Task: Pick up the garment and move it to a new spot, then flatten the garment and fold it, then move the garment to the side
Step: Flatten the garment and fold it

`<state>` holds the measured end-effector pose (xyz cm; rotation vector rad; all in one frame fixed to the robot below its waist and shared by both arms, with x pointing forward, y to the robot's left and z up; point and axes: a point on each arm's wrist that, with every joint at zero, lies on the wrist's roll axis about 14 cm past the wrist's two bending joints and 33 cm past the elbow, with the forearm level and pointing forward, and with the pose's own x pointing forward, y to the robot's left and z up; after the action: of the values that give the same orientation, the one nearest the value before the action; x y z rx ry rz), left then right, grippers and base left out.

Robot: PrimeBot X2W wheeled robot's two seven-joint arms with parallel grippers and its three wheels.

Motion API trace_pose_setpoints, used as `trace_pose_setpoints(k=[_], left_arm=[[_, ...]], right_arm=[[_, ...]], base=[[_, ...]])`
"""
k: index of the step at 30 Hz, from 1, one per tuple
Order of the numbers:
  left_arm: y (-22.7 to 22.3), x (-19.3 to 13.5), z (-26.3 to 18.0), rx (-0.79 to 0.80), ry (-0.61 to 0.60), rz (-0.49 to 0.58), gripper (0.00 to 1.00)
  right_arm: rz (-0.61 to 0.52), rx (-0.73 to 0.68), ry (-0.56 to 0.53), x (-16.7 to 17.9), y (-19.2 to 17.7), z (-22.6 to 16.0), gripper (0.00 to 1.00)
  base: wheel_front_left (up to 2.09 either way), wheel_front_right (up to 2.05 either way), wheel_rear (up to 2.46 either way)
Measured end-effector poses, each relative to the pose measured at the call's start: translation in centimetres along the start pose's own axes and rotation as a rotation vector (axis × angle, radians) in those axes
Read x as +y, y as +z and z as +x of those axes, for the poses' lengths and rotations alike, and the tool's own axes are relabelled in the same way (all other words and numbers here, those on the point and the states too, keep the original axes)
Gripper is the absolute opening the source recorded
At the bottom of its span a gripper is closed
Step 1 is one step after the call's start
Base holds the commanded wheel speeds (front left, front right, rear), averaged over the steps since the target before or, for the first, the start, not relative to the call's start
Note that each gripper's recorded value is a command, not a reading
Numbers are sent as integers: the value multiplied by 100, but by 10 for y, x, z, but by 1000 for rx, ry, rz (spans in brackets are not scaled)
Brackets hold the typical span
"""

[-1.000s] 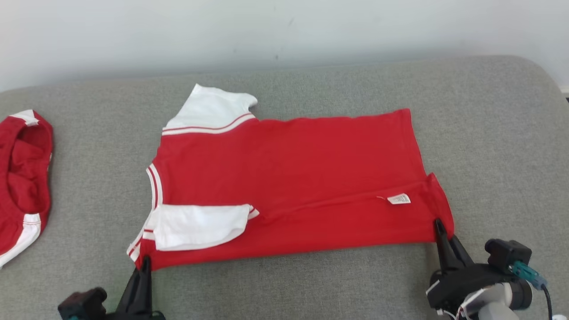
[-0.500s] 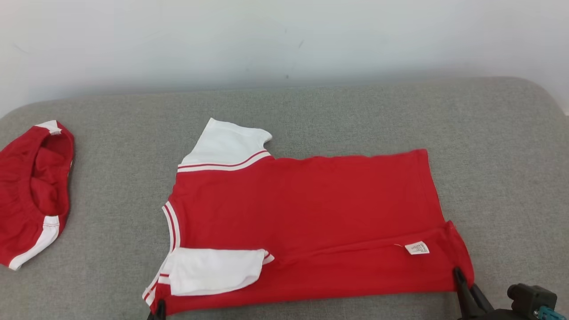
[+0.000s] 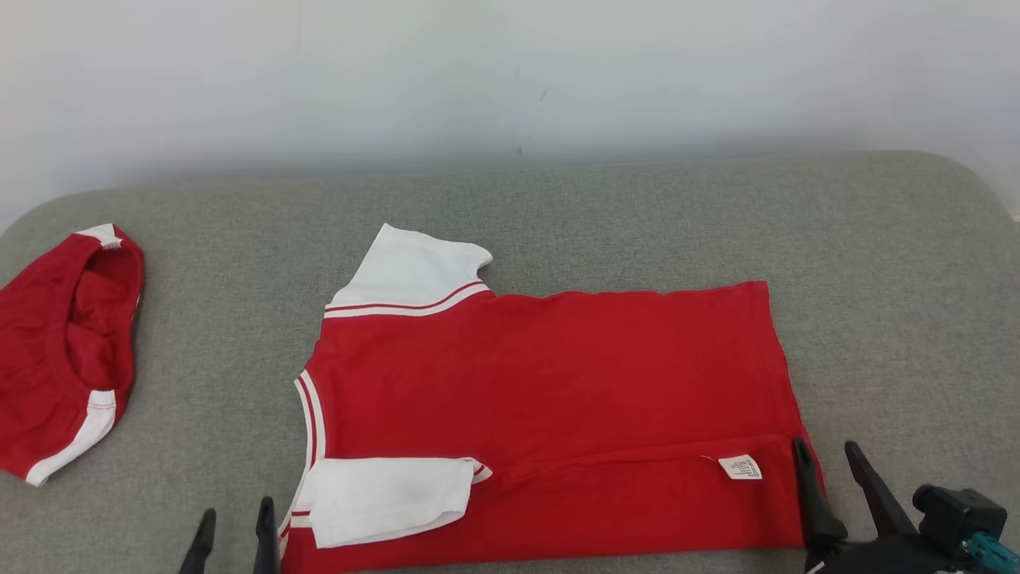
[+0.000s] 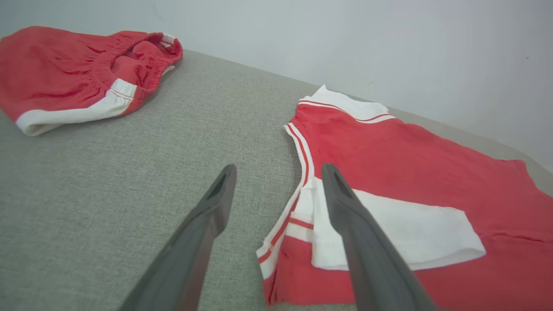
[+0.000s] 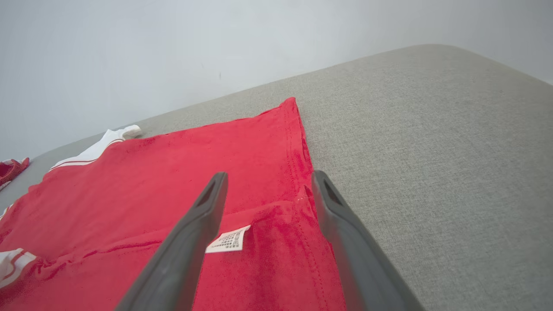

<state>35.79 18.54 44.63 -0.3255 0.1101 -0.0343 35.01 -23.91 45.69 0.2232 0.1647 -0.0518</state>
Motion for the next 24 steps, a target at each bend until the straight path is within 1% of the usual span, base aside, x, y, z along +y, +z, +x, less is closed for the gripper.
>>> trace_pose_setpoints(k=[1, 2, 4, 9, 13, 16, 20, 24], left_arm=[[0, 0, 0, 0, 0, 0, 100], [10, -2, 2, -31, -14, 42, 100], [19, -4, 3, -55, -23, 85, 100], [36, -6, 4, -107, -31, 166, 100], [45, -6, 7, -136, -23, 192, 100], [54, -5, 9, -165, -14, 207, 100], [59, -2, 9, -180, 3, 233, 100], [59, 1, 6, -180, 15, 244, 100]], right_arm=[[0, 0, 0, 0, 0, 0, 100], [-9, -50, 14, 6, 11, 3, 100], [-18, -89, 28, 12, 20, 4, 100], [-28, -164, 67, 26, 33, 6, 100], [-27, -218, 89, 35, 42, 7, 100], [-48, -223, 108, 42, 41, 6, 100], [-51, -221, 103, 42, 38, 5, 100], [-62, -244, 98, 43, 44, 3, 100]], base=[[0, 0, 0], [0, 0, 0], [0, 0, 0], [0, 0, 0], [0, 0, 0], [0, 0, 0], [0, 0, 0], [0, 0, 0]])
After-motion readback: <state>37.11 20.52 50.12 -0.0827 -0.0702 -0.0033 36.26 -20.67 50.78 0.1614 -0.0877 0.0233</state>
